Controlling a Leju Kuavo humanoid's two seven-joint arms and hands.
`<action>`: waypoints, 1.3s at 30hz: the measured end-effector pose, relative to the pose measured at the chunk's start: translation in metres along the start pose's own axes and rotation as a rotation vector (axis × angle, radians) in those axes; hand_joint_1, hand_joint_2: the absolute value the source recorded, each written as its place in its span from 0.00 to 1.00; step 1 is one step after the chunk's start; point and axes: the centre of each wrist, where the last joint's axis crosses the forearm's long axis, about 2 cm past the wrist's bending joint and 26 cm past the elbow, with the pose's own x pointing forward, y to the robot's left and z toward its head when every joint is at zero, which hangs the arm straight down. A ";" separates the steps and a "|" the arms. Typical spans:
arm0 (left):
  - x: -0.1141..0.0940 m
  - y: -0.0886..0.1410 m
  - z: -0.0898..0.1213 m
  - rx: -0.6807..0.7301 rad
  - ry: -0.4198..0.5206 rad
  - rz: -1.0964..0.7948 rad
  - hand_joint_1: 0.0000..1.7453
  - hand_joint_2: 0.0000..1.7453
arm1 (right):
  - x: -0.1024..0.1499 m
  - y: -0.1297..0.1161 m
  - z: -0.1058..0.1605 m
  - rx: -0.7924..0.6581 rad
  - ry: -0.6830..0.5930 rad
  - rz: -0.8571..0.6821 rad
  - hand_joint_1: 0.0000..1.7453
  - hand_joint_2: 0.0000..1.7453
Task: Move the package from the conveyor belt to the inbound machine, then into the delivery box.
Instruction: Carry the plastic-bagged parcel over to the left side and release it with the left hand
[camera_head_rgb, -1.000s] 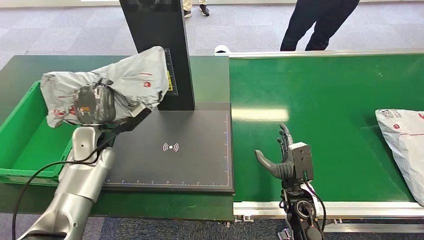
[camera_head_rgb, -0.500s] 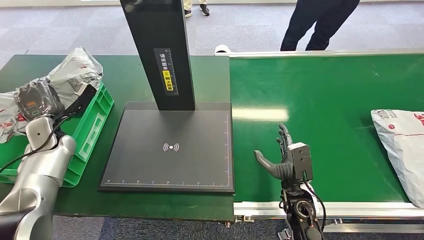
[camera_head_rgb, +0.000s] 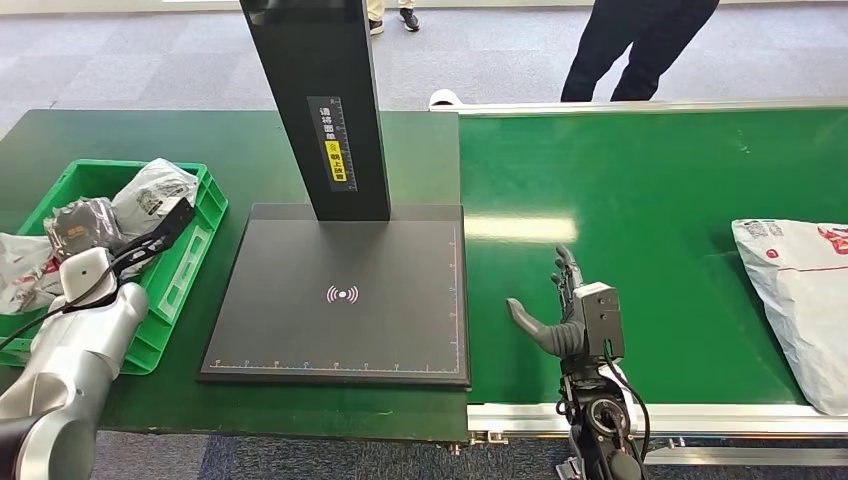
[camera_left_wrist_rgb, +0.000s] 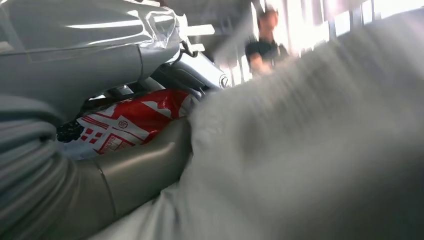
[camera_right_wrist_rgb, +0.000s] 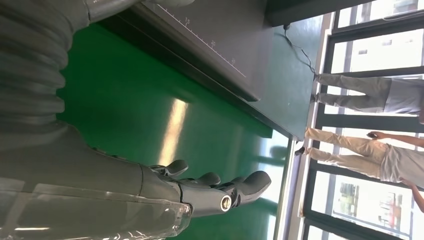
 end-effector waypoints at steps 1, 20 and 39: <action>0.001 -0.002 0.001 -0.058 -0.004 -0.007 1.00 1.00 | 0.000 0.000 -0.001 0.003 -0.001 0.002 0.00 1.00; 0.001 -0.009 0.000 -0.265 0.021 0.027 0.24 1.00 | 0.002 0.006 -0.007 0.029 0.006 0.000 0.00 1.00; -0.011 -0.014 0.006 0.012 0.045 0.202 0.00 1.00 | 0.000 0.009 -0.006 0.032 0.027 -0.009 0.00 1.00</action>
